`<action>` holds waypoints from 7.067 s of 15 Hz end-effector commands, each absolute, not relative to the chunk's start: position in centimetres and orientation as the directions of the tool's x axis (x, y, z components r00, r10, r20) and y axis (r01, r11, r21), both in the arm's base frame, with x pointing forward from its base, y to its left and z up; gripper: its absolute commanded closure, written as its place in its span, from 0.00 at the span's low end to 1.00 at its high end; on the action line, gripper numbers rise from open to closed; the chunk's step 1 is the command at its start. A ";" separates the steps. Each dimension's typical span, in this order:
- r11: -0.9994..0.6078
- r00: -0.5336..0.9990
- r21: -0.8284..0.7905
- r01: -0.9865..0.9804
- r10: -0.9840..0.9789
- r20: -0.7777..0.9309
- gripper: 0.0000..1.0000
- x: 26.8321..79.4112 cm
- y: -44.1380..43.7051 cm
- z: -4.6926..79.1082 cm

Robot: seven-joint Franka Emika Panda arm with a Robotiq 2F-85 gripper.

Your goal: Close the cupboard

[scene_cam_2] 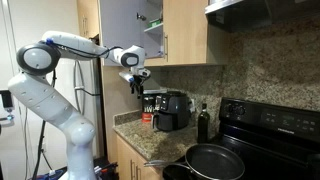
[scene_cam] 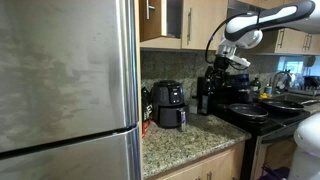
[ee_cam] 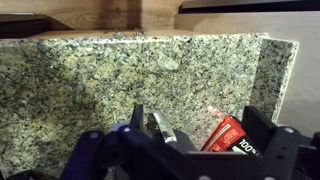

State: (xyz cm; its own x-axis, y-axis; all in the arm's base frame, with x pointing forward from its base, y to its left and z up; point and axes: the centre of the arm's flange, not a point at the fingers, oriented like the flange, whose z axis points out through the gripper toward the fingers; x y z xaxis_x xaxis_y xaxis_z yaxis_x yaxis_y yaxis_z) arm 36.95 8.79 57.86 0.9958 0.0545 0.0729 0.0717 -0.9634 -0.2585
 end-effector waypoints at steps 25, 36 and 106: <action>-0.579 0.441 0.129 0.805 0.729 0.524 0.00 13.8 26.1 91.2; -0.520 0.284 0.070 0.851 0.570 0.771 0.00 12.1 32.3 93.7; -0.942 0.256 0.132 0.309 0.216 0.942 0.00 23.1 31.9 86.6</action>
State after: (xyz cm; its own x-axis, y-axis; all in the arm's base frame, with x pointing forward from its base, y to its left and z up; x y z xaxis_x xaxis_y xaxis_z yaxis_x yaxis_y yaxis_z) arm 20.25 32.26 86.24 0.2862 0.2265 0.9310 0.3752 -0.9205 0.1087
